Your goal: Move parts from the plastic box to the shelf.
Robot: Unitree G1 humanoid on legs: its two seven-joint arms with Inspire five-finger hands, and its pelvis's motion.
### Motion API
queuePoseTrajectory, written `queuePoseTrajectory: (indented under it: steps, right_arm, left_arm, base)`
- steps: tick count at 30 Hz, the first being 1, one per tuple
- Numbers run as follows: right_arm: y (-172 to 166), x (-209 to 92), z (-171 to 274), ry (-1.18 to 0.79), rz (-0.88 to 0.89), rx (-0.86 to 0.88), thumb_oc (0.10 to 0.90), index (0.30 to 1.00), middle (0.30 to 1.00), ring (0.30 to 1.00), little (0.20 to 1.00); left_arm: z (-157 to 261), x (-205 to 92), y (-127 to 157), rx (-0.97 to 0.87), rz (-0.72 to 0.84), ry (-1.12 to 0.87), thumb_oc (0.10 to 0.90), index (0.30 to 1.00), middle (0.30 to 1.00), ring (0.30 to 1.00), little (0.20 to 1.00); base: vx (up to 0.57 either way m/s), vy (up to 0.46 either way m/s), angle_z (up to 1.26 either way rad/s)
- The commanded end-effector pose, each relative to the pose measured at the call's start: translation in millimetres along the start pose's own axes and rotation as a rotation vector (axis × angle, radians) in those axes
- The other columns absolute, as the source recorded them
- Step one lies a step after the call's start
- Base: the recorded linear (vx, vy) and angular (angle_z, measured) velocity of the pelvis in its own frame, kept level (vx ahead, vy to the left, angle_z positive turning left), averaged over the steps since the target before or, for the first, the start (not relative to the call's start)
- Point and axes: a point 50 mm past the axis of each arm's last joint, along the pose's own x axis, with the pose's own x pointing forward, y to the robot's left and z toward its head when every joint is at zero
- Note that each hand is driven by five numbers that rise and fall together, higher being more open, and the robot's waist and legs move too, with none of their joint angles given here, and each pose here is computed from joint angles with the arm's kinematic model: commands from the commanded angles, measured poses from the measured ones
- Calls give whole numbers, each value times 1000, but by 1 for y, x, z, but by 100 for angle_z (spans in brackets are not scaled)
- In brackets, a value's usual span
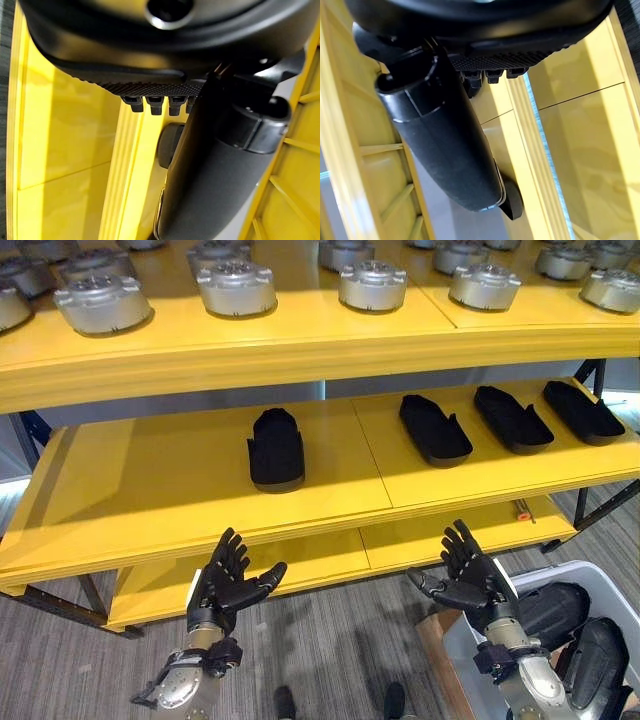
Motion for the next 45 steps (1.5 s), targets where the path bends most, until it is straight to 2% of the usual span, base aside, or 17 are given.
queuePoseTrajectory:
  steps: [1,22,34,45]
  right_arm:
    - [9,18,50,-266,66,6,900,1000,1000,1000,1000]
    - [4,18,53,-276,83,14,900,1000,1000,1000,1000]
    - [4,17,41,-216,86,40,900,1000,1000,1000,1000]
    - [15,16,26,-140,138,136,900,1000,1000,1000,1000]
  left_arm:
    - [33,18,-13,46,-77,-182,900,1000,1000,1000,1000]
    - [33,21,-21,2,-107,-196,900,1000,1000,1000,1000]
    - [28,16,-17,4,-114,-168,900,1000,1000,1000,1000]
    - [40,21,-21,78,-154,-200,900,1000,1000,1000,1000]
  base:
    - [-18,-33,-2]
    - [-34,-91,-25]
    - [55,156,-22]
    - [-7,179,-19]
